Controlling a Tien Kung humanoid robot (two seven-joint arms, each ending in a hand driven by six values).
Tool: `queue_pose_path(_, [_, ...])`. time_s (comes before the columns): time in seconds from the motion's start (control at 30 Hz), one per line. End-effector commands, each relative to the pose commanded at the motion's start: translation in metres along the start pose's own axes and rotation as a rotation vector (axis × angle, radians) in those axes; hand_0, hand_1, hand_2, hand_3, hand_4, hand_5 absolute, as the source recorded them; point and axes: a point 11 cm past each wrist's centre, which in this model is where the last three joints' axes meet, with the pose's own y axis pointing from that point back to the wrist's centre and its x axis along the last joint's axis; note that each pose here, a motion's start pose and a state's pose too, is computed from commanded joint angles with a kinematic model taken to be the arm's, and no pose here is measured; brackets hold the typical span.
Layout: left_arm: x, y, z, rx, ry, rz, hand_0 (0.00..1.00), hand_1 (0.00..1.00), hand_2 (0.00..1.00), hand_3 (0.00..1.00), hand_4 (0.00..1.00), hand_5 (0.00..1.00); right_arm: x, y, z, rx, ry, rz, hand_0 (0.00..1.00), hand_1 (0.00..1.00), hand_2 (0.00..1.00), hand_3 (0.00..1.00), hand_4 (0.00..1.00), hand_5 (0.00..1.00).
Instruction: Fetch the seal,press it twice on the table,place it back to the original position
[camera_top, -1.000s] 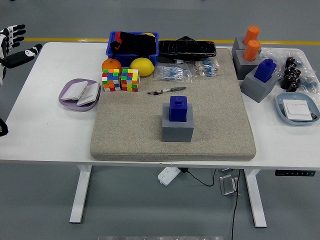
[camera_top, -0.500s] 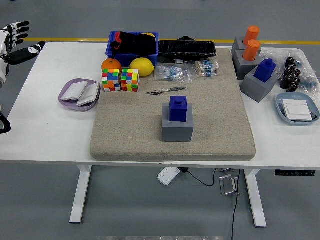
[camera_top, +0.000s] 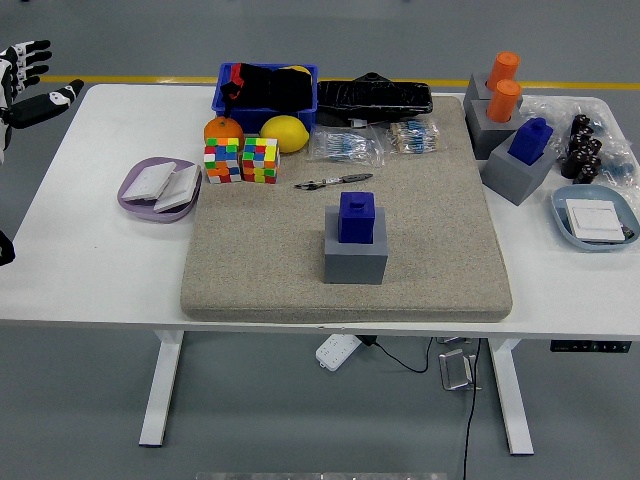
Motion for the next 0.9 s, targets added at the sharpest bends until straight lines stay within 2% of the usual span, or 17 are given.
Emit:
queue_pose_path(0.07, [0.0,0.0,0.0,-0.001,-0.001,0.0,0.86,0.854,0.859,0.848,0.787,0.16,0.0,0.0,0.0,-0.001,0.005,0.003,0.372,0.235,0.233,0.286,0.891,0.6])
queue_pose_path(0.1, [0.0,0.0,0.0,-0.001,-0.001,0.0,0.86,0.854,0.858,0.848,0.788,0.164,0.001,0.0,0.0,-0.001,0.007,0.004,0.195,0.104,0.157,0.191,0.915,0.624])
queue_pose_path(0.27, [0.0,0.0,0.0,0.0,-0.002,-0.002,0.86,0.854,0.858,0.848,0.788,0.164,0.003,0.0,-0.001,0.015,0.011,0.025,0.195,0.104,0.157,0.191,0.915,0.624])
queue_pose_path(0.3, [0.0,0.0,0.0,0.0,-0.002,-0.002,0.86,0.854,0.859,0.847,0.787,0.165,0.004,0.0,-0.002,0.022,0.011,0.033,0.077,0.017,0.085,0.112,0.856,0.477])
queue_pose_path(0.47, [0.0,0.001,-0.001,0.002,-0.004,-0.004,0.86,0.854,0.859,0.847,0.787,0.165,0.009,0.0,-0.006,0.058,0.008,0.086,0.077,0.017,0.085,0.112,0.856,0.477])
queue_pose_path(0.5, [-0.001,0.001,-0.002,0.002,-0.004,-0.005,0.86,0.854,0.859,0.848,0.791,0.173,0.01,0.0,-0.006,0.063,0.005,0.093,0.002,0.002,0.026,0.037,0.872,0.462])
queue_pose_path(0.67, [-0.002,0.002,-0.003,0.004,-0.002,-0.011,0.86,0.854,0.859,0.848,0.791,0.173,0.012,0.001,-0.01,0.097,-0.02,0.108,0.002,0.002,0.026,0.037,0.872,0.462])
queue_pose_path(0.7, [-0.002,0.002,-0.003,0.005,-0.002,-0.012,0.86,0.854,0.859,0.847,0.791,0.171,0.014,0.002,-0.011,0.106,-0.019,0.116,0.002,0.002,0.002,0.002,0.818,0.399])
queue_pose_path(0.87, [-0.002,0.002,-0.003,0.005,0.0,-0.013,0.86,0.854,0.859,0.847,0.791,0.171,0.023,0.004,-0.02,0.168,-0.037,0.165,0.002,0.002,0.002,0.002,0.818,0.399])
queue_pose_path(0.9, [-0.002,0.002,-0.003,0.005,0.0,-0.013,0.86,0.854,0.859,0.847,0.793,0.171,0.024,0.005,-0.021,0.174,-0.041,0.174,0.002,0.002,0.002,0.002,0.825,0.134])
